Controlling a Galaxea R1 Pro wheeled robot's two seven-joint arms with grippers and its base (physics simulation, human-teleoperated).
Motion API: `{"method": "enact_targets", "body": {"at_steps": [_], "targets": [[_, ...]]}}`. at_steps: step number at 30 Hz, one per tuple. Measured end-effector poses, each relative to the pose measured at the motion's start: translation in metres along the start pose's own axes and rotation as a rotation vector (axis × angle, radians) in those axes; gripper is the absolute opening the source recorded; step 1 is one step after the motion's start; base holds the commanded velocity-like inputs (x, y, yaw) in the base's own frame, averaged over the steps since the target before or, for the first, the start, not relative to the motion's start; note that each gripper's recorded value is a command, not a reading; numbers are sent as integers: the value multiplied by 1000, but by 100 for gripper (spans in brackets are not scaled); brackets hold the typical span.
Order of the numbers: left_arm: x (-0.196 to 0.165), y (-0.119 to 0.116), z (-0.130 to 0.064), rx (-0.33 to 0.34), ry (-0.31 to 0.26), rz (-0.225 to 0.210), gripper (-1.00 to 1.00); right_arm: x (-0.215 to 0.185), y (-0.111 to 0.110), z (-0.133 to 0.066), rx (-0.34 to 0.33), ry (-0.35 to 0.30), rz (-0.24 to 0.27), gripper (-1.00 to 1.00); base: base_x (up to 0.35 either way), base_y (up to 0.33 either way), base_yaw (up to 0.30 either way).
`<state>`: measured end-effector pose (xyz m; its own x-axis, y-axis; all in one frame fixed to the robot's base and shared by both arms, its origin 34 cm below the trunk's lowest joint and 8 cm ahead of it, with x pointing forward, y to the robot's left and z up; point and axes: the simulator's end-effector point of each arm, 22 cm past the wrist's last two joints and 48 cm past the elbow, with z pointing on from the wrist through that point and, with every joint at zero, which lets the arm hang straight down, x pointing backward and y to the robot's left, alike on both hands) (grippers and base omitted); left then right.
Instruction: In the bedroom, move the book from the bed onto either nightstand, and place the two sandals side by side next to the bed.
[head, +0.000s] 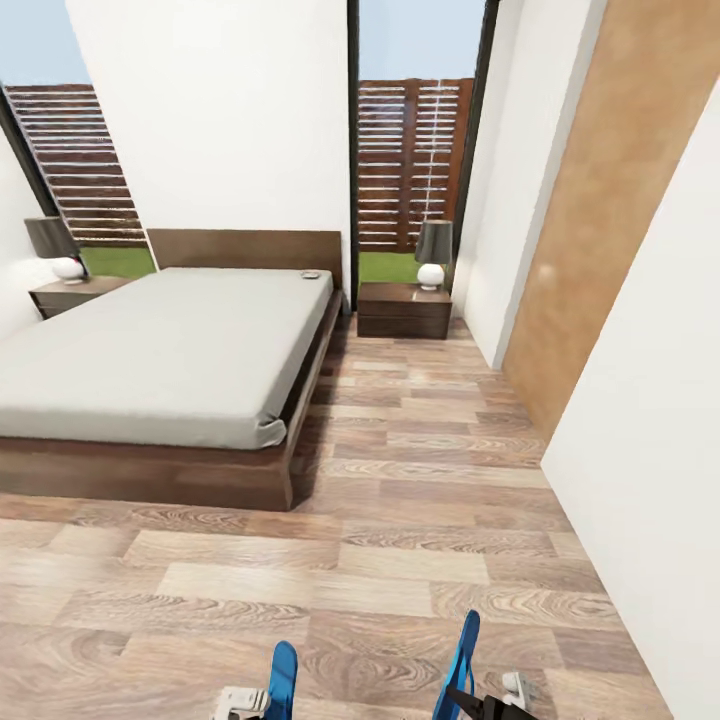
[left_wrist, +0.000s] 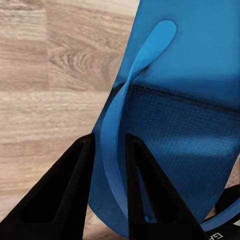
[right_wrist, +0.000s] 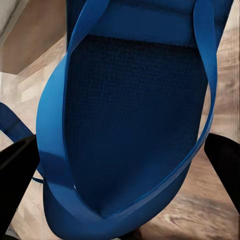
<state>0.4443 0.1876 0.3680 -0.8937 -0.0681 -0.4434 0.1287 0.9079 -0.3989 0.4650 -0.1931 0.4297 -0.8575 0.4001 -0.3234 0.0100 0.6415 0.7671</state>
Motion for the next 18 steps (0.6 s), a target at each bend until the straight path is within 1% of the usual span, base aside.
{"method": "enact_targets", "body": {"at_steps": [8, 11, 18], "targets": [[0, 0, 0, 0, 1, 0, -100, 0, 0, 0, 0, 0, 0, -100, 0, 0, -279], [0, 0, 0, 0, 0, 0, -100, 0, 0, 0, 0, 0, 0, -100, 0, 0, -96], [0, 0, 0, 0, 1, 1, -100, 0, 0, 0, -1, 0, 0, -100, 0, 0, -12]]}}
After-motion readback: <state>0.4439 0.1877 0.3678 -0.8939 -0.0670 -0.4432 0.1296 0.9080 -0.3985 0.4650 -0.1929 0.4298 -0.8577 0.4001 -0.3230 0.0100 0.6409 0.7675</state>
